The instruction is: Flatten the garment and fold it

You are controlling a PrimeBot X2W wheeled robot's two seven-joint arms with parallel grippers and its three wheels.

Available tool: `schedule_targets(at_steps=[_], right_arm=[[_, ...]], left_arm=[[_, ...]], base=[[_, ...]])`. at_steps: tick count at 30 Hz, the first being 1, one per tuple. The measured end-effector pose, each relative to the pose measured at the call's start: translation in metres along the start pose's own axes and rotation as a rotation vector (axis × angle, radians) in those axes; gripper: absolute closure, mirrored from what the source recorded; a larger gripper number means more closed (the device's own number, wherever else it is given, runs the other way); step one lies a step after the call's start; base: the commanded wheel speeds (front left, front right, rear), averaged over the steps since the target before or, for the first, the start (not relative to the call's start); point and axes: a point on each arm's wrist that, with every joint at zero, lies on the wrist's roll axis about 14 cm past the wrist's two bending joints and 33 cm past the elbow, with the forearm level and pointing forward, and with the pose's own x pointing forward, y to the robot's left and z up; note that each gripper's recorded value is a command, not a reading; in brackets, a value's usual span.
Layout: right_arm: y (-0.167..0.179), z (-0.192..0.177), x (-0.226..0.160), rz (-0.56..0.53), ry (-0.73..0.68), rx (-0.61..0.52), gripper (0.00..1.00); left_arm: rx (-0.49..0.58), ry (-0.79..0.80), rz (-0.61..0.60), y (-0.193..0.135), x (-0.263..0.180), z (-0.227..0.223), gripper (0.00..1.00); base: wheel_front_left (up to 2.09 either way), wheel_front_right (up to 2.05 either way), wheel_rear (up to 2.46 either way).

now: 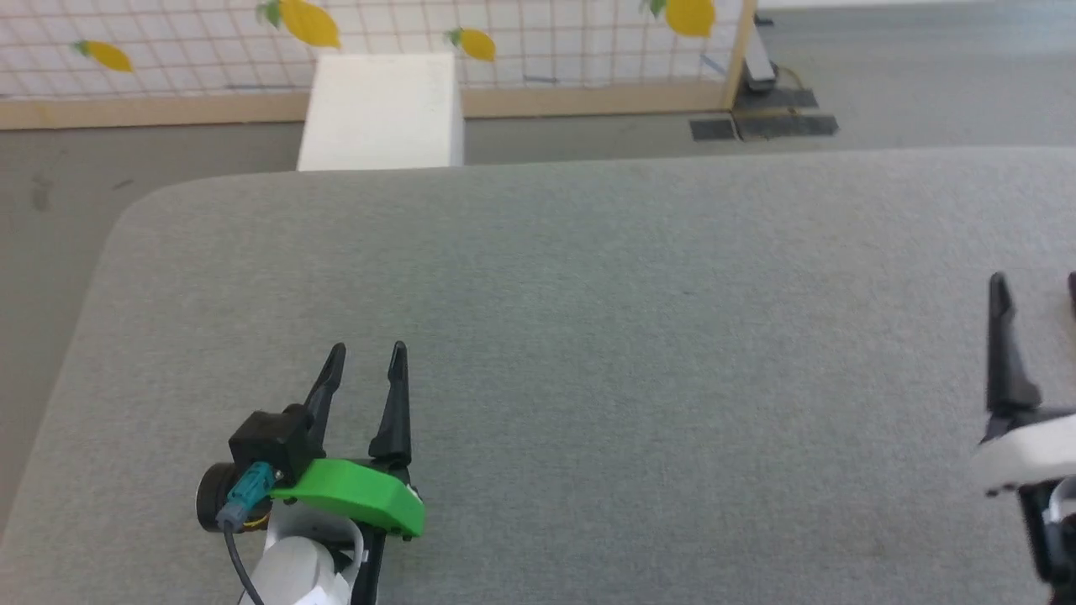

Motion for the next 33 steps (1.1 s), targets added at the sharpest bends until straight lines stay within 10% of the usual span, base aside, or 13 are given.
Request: schedule_targets(at_steps=[13, 33], right_arm=[[0.070, -0.011, -0.034, 0.135, 0.005, 0.113, 0.00], [0.085, -0.027, -0.045, 0.171, 0.053, 0.150, 0.00]], left_arm=[[0.014, -0.042, 0.060, 0.014, -0.031, 0.018, 0.00], [0.005, -0.032, 0.090, 0.019, -0.041, 0.014, 0.00]], base=[[0.00, 0.00, 0.00], [0.00, 0.00, 0.00]])
